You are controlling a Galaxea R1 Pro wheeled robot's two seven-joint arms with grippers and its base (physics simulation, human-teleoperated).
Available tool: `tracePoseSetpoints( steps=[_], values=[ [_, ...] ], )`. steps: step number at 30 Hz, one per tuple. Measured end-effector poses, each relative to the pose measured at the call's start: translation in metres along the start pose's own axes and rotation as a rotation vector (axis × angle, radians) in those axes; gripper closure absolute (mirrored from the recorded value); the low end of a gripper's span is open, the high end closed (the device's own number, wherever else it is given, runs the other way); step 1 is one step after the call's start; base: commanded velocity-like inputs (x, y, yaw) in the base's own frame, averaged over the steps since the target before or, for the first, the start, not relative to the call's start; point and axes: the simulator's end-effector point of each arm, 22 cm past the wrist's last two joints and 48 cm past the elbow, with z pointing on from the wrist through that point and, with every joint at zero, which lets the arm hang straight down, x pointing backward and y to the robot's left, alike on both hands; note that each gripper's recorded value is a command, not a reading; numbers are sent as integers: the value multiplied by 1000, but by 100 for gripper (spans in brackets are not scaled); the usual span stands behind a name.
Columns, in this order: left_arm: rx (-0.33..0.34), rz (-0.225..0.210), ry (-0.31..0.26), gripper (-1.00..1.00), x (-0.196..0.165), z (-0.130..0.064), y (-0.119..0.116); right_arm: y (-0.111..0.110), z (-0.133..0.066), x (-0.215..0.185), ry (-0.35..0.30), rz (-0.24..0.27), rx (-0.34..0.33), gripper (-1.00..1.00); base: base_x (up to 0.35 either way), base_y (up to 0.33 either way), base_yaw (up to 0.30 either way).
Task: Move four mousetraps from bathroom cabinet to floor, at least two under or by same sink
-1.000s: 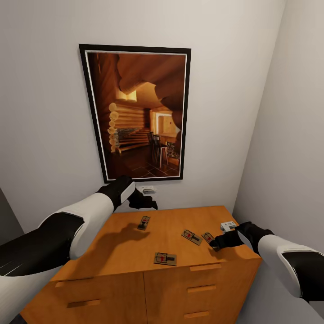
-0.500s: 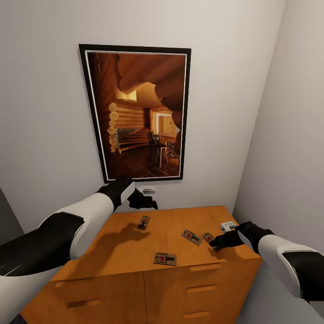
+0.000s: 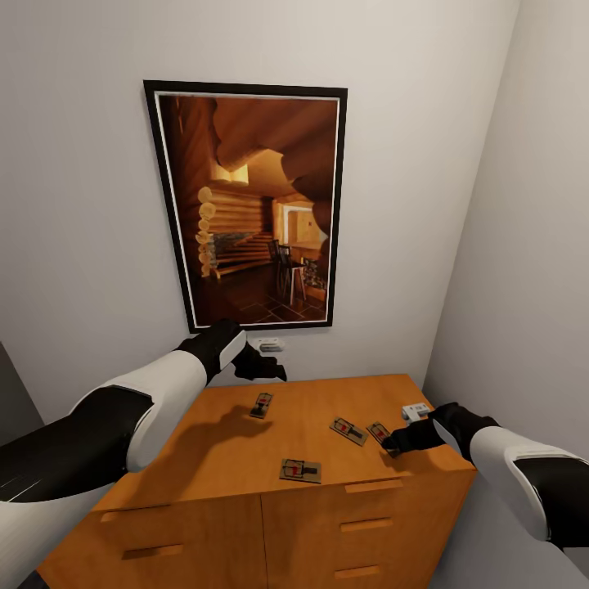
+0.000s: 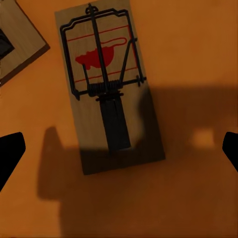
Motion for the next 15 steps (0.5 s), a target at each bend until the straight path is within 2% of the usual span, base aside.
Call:
tracePoseSetpoints(
  steps=[9,15],
  values=[
    [-2,-1,2,-100,1,0,1,2,-1,12,66,44,-3,-100,0,0,0],
    [-4,-1,2,-100,1,0,1,2,-2,14,76,51,-4,-100,0,0,0]
  ],
)
